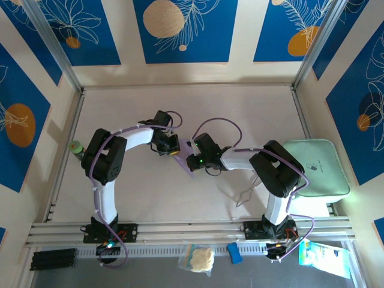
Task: Fold a paper plane with a square sheet of paper (pick it up from the middle)
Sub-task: Third fold the triangle at the center of the table.
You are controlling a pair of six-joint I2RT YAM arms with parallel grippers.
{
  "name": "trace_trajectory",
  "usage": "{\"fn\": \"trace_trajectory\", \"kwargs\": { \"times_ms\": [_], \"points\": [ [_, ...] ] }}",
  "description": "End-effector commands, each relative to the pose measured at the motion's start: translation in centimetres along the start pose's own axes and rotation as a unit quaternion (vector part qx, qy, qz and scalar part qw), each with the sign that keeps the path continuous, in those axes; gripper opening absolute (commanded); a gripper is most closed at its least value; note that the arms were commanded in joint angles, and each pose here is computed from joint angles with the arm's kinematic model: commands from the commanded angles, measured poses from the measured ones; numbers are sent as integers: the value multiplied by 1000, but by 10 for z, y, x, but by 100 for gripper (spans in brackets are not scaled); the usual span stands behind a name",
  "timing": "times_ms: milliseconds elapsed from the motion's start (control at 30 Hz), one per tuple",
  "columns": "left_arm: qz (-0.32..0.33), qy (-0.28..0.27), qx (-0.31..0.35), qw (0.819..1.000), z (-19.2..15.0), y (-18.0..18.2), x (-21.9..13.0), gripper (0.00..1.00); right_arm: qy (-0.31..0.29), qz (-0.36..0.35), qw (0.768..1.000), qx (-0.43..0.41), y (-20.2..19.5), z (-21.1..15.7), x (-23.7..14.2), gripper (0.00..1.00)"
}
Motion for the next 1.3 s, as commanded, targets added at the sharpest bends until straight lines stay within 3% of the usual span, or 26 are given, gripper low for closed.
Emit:
{"fn": "trace_trajectory", "kwargs": {
  "times_ms": [0, 233, 433, 600, 833, 1267],
  "points": [
    [30, 37, -7, 999, -7, 14, 12, 8, 19, 0, 1000, -1, -3, -2, 6, 1],
    [18, 30, 4, 999, 0, 3, 2, 10, 31, -1, 1000, 2, -5, -6, 9, 1],
    [-7, -53, 17, 998, 17, -26, -47, 20, 45, -1, 999, 10, -7, -12, 11, 0],
    [-52, -99, -3, 994, 5, -29, -65, 21, 50, 4, 999, 17, -7, -11, 13, 0],
    [-128, -78, -31, 988, -37, -23, -49, 20, 62, 6, 998, 25, -7, -10, 15, 0],
    [-128, -65, -68, 987, -63, 2, -14, 14, 73, 2, 997, 29, -9, -9, 15, 0]
  ]
}}
Point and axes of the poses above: each hand's point on the last joint's axis, 136 mm out from that joint toward the fingers, its own x axis out along the fingers, its own y axis along the line the jaws close on, z = x × y, the point moved 9 cm from there along -x, back along the fingers, and after that the axes turned 1 degree about -x, right-handed, at the moved point
